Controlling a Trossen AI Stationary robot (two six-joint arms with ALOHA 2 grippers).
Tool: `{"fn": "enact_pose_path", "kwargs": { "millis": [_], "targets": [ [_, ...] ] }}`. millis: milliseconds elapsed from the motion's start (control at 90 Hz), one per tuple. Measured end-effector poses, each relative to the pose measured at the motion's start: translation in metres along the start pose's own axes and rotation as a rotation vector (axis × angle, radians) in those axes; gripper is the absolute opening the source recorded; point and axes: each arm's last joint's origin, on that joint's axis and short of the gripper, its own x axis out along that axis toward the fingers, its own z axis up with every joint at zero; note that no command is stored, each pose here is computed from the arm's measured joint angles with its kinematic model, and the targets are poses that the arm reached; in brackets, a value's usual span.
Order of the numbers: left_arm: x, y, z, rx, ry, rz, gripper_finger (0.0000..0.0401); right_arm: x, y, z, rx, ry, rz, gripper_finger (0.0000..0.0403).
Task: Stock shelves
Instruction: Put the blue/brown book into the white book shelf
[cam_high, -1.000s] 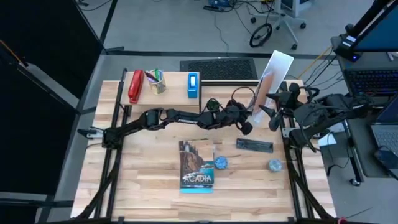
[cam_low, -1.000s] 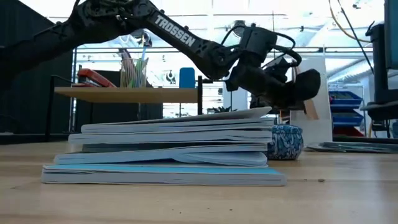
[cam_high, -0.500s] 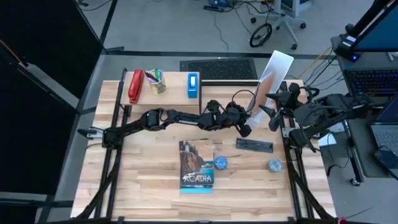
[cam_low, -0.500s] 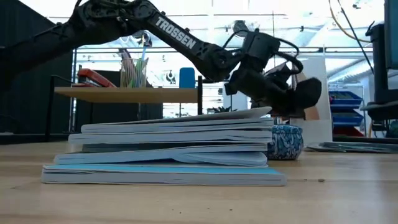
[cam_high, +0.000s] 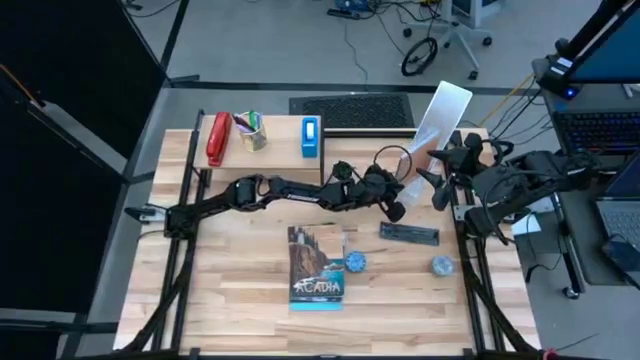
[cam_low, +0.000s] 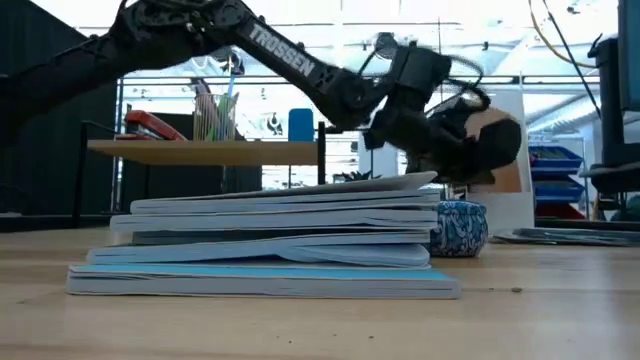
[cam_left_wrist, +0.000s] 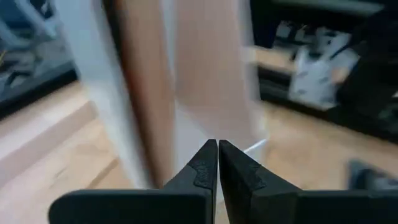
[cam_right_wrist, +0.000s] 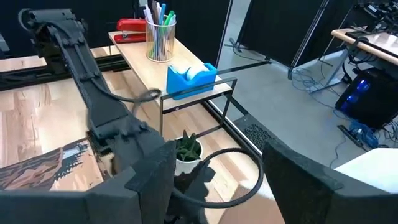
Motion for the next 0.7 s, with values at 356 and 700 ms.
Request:
{"fn": "enact_pose_path", "kwargs": {
  "millis": [356, 700],
  "targets": [
    [-0.079, -0.053, 0.075, 0.194, 0.124, 0.004, 0.0000, 0.000, 0.000, 0.000, -0.002, 0.000, 0.003, 0.0219],
    [-0.198, -0.072, 0.121, 0.168, 0.455, 0.041, 0.0000, 0.000, 0.002, 0.003, 0.049, -0.014, 0.021, 0.0220]
  ]
}}
